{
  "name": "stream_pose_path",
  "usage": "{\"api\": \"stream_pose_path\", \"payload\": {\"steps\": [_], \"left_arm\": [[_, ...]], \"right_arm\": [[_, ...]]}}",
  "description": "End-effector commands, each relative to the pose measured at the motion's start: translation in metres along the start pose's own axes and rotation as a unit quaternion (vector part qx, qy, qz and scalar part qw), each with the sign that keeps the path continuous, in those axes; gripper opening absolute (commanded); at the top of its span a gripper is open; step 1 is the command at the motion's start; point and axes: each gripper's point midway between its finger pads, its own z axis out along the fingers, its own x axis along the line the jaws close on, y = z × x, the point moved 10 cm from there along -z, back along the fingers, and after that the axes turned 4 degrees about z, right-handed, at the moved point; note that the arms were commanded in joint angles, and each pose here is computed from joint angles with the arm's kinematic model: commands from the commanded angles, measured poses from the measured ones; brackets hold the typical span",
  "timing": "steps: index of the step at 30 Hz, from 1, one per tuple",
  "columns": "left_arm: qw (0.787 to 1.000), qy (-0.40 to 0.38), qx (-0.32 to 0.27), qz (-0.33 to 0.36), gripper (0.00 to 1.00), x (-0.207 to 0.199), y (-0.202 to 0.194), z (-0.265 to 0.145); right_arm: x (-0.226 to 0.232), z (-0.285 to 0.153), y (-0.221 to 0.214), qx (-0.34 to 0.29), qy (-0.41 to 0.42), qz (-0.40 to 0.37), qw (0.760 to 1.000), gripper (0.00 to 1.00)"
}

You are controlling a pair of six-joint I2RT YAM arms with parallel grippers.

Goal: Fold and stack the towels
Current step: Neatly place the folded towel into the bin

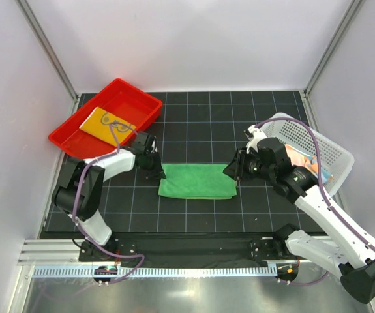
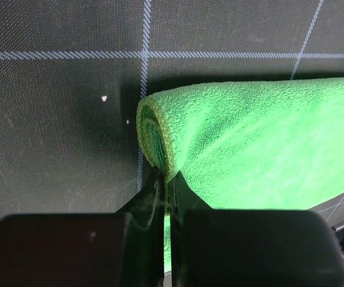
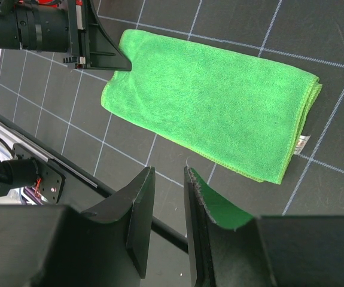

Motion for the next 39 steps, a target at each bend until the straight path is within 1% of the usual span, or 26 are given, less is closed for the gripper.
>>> {"api": "stream_pose_path", "payload": {"steps": [1,2,3,7,8,10,11,12,13,16,17,19,20,23,24,25,26,29,30,32,34,36,38,39], "left_arm": [[0.999,0.036,0.032,0.017,0.00,0.006,-0.005,0.005],[0.998,0.044,0.041,0.020,0.00,0.006,-0.006,0.002],[0.998,0.043,0.032,0.029,0.00,0.001,0.002,-0.003],[0.995,0.071,0.015,0.066,0.00,-0.004,0.017,-0.023],[0.994,0.073,0.009,0.082,0.00,-0.005,0.021,-0.027],[0.992,0.076,0.003,0.099,0.00,-0.010,0.028,-0.037],[0.991,0.082,0.000,0.109,0.00,-0.010,0.030,-0.041],[0.990,0.091,0.003,0.112,0.00,-0.009,0.030,-0.045],[0.988,0.096,-0.003,0.118,0.00,-0.012,0.036,-0.050],[0.980,0.135,-0.005,0.143,0.00,-0.009,0.043,-0.059],[0.975,0.158,-0.012,0.158,0.00,-0.007,0.047,-0.062],[0.967,0.186,-0.006,0.176,0.00,-0.003,0.050,-0.066],[0.961,0.203,-0.022,0.186,0.00,-0.005,0.058,-0.073],[0.945,0.243,-0.030,0.215,0.00,-0.006,0.072,-0.086],[0.935,0.272,-0.036,0.224,0.00,-0.005,0.077,-0.093],[0.928,0.290,-0.028,0.231,0.00,-0.004,0.077,-0.098],[0.919,0.312,-0.044,0.236,0.00,-0.005,0.085,-0.107],[0.897,0.349,-0.057,0.266,0.00,-0.002,0.092,-0.121],[0.883,0.377,-0.066,0.273,0.00,0.000,0.096,-0.128],[0.861,0.415,-0.074,0.284,0.00,0.003,0.103,-0.137],[0.850,0.430,-0.068,0.297,0.00,0.006,0.110,-0.139],[0.849,0.432,-0.083,0.292,0.00,0.006,0.121,-0.142],[0.853,0.432,-0.088,0.278,0.00,0.012,0.132,-0.142],[0.858,0.427,-0.103,0.265,0.00,0.014,0.143,-0.145]], "right_arm": [[0.008,-0.010,0.011,-0.027,0.006,-0.011,1.000,0.33],[0.008,-0.010,0.011,-0.029,0.006,-0.011,1.000,0.33],[0.008,-0.012,0.010,-0.030,0.004,-0.010,0.999,0.34],[0.007,-0.016,0.011,-0.046,-0.002,-0.007,0.999,0.46],[0.007,-0.017,0.012,-0.051,-0.004,-0.006,0.999,0.54],[0.006,-0.018,0.011,-0.057,-0.006,-0.004,0.998,0.64],[0.005,-0.018,0.012,-0.064,-0.010,-0.003,0.998,0.80],[0.004,-0.018,0.012,-0.066,-0.014,-0.003,0.998,0.86],[0.005,-0.018,0.013,-0.068,-0.015,-0.002,0.998,0.99],[0.003,-0.017,0.014,-0.070,-0.028,-0.004,0.997,1.00],[0.002,-0.017,0.014,-0.071,-0.030,-0.005,0.997,1.00],[0.002,-0.017,0.015,-0.074,-0.034,-0.007,0.997,1.00],[0.002,-0.016,0.015,-0.074,-0.034,-0.007,0.997,1.00],[0.001,-0.014,0.016,-0.075,-0.036,-0.009,0.997,1.00],[0.001,-0.013,0.016,-0.073,-0.038,-0.011,0.997,1.00],[0.000,-0.012,0.017,-0.071,-0.041,-0.012,0.997,1.00],[0.000,-0.011,0.016,-0.070,-0.044,-0.015,0.996,1.00],[-0.002,-0.008,0.017,-0.068,-0.051,-0.018,0.996,1.00],[-0.002,-0.006,0.017,-0.065,-0.052,-0.020,0.996,1.00],[-0.003,-0.003,0.017,-0.066,-0.053,-0.020,0.996,1.00],[-0.004,0.000,0.017,-0.063,-0.055,-0.022,0.996,1.00],[-0.005,0.002,0.017,-0.061,-0.058,-0.023,0.996,1.00],[-0.006,0.005,0.017,-0.059,-0.061,-0.025,0.996,1.00],[-0.006,0.007,0.017,-0.059,-0.061,-0.026,0.996,1.00]]}}
